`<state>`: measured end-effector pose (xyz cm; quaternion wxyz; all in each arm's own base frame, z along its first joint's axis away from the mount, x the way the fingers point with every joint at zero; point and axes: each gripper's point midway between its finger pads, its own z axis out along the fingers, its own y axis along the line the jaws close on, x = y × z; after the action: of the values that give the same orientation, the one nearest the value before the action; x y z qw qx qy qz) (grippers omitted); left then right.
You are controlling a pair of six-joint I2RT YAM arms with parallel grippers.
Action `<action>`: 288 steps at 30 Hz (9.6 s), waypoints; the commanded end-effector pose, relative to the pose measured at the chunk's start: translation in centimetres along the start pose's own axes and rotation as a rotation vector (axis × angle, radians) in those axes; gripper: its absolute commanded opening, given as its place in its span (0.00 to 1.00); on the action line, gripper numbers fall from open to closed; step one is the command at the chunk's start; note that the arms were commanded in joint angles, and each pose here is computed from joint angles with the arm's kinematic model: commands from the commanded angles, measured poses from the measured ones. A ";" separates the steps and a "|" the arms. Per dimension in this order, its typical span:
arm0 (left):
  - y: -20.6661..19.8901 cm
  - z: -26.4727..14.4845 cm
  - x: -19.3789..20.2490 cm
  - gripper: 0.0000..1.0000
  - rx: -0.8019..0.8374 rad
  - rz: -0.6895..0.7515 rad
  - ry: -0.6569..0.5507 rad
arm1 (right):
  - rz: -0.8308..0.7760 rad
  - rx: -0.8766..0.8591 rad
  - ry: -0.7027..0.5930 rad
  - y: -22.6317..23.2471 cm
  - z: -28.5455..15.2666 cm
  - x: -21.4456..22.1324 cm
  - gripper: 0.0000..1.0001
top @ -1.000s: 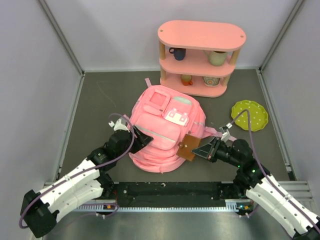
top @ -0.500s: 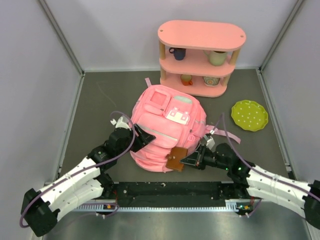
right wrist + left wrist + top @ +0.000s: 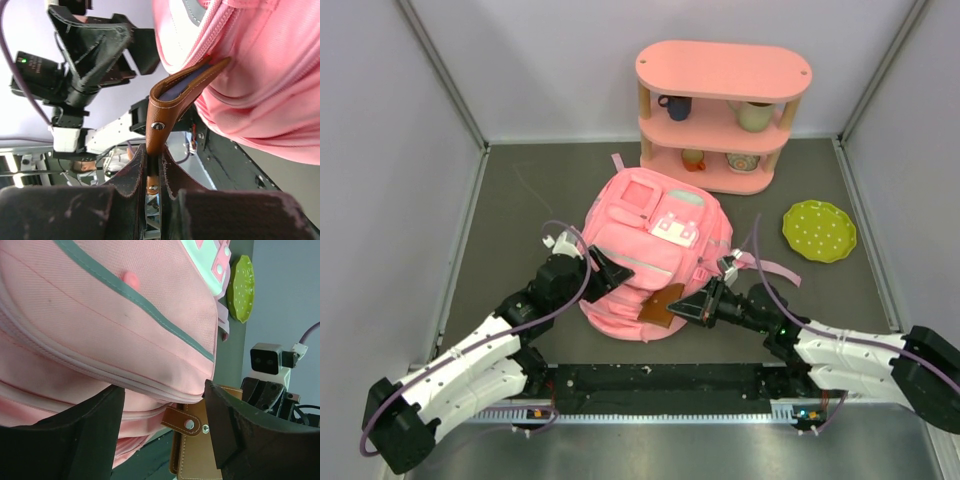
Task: Pack the student bag
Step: Place the personal item in the student bag, then zip the student bag at the center of the board.
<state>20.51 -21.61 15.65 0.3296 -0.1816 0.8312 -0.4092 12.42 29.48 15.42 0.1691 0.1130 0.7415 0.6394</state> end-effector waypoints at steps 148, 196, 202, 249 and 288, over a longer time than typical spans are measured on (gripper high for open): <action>-7.0 -1.7 11.2 0.00 0.327 0.244 0.078 | 0.364 0.341 -0.734 -6.1 -4.0 -9.6 0.00; -0.9 -8.0 1.6 0.86 0.100 0.398 -0.209 | -0.179 0.363 -0.250 -0.5 -4.2 -1.6 0.56; -0.3 -9.5 -2.6 0.98 -0.033 0.438 -0.296 | -0.325 0.415 -0.226 2.6 -1.0 -0.3 0.56; 1.3 4.2 -3.1 0.05 0.373 0.344 0.277 | 0.237 0.726 -0.726 -2.8 12.3 -3.1 0.37; -1.1 1.2 1.0 0.00 0.492 0.497 0.213 | 0.399 0.567 -0.823 -0.4 9.1 -5.7 0.49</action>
<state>23.96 -21.72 14.12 0.3676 0.0786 0.7935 -0.4786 17.16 37.10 12.66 0.2730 0.3883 0.8304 0.2917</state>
